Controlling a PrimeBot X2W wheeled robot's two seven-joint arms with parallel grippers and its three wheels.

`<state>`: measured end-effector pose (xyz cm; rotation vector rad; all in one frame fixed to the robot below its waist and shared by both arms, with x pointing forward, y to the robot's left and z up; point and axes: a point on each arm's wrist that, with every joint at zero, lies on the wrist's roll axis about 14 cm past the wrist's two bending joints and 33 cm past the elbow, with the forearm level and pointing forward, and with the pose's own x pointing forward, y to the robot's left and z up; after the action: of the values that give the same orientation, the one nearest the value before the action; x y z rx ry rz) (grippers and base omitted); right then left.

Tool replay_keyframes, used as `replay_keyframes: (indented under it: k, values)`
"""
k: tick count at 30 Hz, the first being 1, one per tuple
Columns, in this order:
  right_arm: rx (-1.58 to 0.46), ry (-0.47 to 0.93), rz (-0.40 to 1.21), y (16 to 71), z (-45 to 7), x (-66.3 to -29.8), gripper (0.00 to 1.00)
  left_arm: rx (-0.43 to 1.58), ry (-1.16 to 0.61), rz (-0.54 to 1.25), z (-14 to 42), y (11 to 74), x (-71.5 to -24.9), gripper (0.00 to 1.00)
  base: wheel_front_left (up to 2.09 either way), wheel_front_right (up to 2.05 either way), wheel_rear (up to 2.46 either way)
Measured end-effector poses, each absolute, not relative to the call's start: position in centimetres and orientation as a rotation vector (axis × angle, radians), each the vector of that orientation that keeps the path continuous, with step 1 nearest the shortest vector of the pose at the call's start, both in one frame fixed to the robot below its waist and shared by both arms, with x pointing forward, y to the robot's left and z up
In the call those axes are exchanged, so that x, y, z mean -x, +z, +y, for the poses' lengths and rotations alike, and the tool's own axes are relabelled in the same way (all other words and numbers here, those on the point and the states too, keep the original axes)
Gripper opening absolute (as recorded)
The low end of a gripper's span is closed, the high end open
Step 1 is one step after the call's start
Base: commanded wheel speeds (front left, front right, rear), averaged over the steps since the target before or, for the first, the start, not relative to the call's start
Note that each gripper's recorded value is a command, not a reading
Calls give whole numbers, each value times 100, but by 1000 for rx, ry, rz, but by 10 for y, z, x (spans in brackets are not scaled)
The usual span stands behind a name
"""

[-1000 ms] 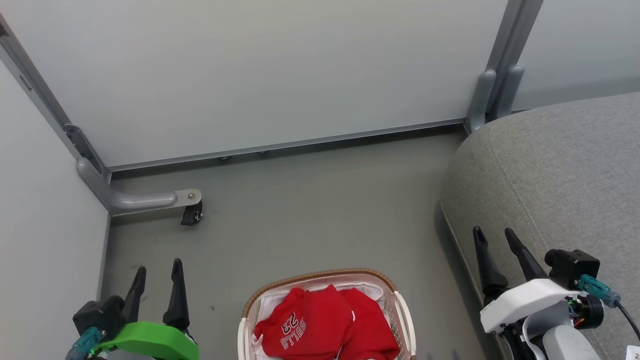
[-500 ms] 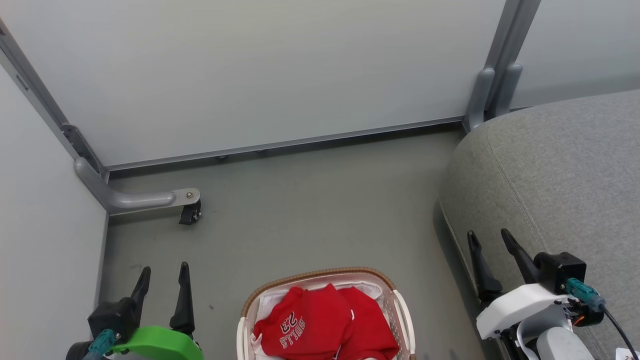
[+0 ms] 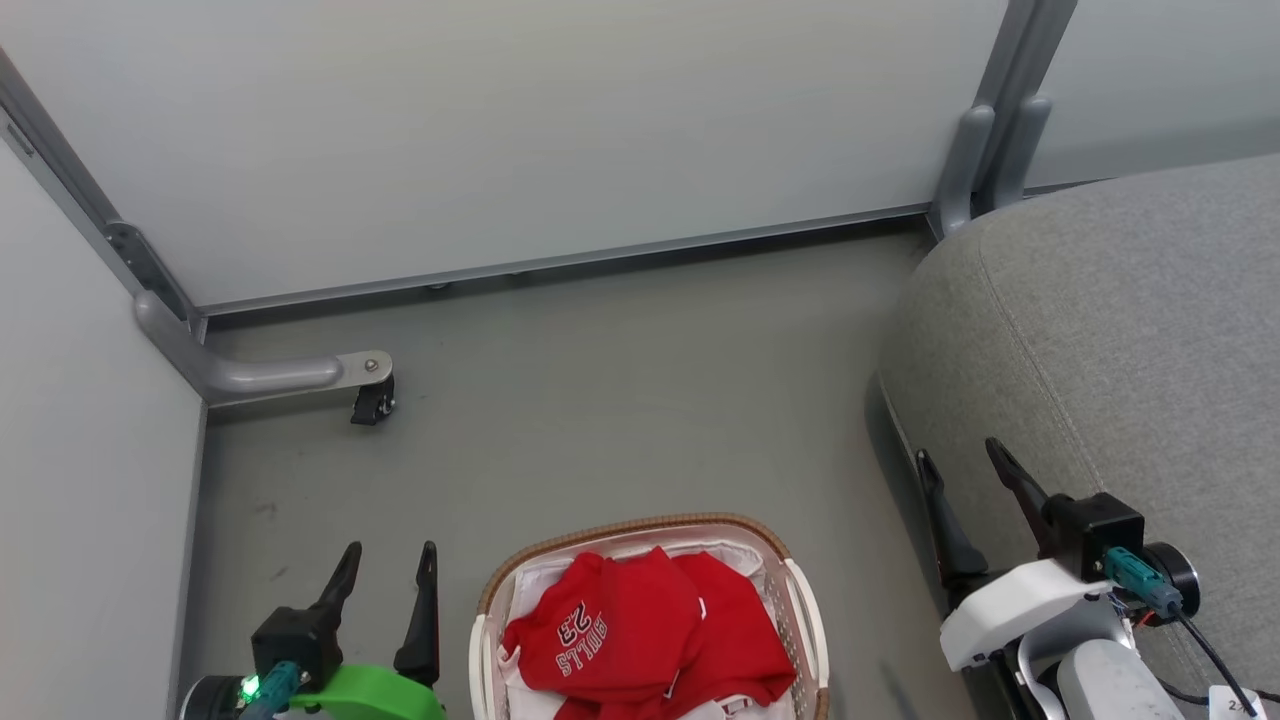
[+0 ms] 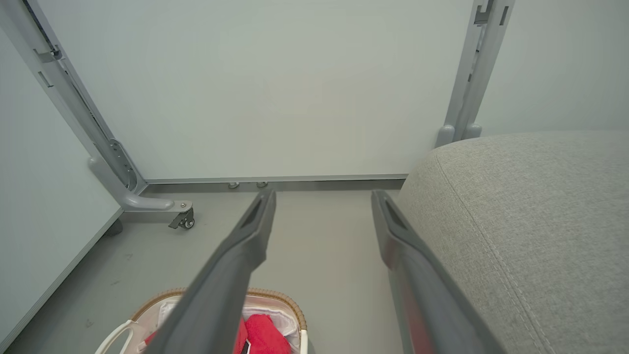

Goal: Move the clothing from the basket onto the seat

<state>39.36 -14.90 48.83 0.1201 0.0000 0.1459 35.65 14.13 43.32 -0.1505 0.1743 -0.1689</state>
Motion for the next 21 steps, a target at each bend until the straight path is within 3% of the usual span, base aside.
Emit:
replay_keyframes:
  k: [21]
  values:
    - [-36, 205, -6, 468, -136, -462, 100, 100, -518, 366, 50, 359, -418, 100, 0, 0, 0]
